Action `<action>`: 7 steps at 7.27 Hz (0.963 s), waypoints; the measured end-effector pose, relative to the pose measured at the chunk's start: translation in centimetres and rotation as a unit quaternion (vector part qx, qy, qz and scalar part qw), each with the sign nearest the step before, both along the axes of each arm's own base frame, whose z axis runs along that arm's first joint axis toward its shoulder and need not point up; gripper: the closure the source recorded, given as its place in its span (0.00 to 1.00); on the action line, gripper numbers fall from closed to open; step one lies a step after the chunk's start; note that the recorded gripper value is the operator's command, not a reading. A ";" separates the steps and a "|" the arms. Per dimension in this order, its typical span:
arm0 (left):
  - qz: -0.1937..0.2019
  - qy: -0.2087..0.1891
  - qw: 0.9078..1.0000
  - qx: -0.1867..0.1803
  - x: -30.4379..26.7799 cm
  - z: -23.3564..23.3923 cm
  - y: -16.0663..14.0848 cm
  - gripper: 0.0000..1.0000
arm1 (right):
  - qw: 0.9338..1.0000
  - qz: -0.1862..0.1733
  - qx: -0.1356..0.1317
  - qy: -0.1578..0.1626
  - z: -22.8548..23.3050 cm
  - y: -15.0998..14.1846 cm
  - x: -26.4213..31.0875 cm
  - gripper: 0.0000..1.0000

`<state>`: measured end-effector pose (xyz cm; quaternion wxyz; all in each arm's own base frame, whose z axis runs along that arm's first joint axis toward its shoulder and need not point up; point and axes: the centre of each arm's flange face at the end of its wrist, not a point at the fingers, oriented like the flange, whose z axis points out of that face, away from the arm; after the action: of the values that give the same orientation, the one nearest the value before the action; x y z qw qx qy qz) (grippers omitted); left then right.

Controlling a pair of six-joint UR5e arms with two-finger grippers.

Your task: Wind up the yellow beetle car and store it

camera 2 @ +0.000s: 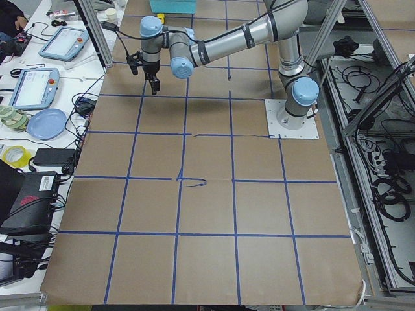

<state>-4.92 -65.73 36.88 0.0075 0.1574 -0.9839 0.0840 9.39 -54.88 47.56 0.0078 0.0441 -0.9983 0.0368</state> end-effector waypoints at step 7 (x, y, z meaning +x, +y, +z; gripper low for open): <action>-0.173 -0.024 0.983 0.065 -1.2 12.5 8.8 0.00 | 0.880 0.475 0.026 0.017 -15.9 -16.0 -14.1 0.00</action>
<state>-6.09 -56.96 49.43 -0.0118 -0.0170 -0.9996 0.0208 -4.68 -70.87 31.65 0.0049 0.5135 -0.8580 0.0098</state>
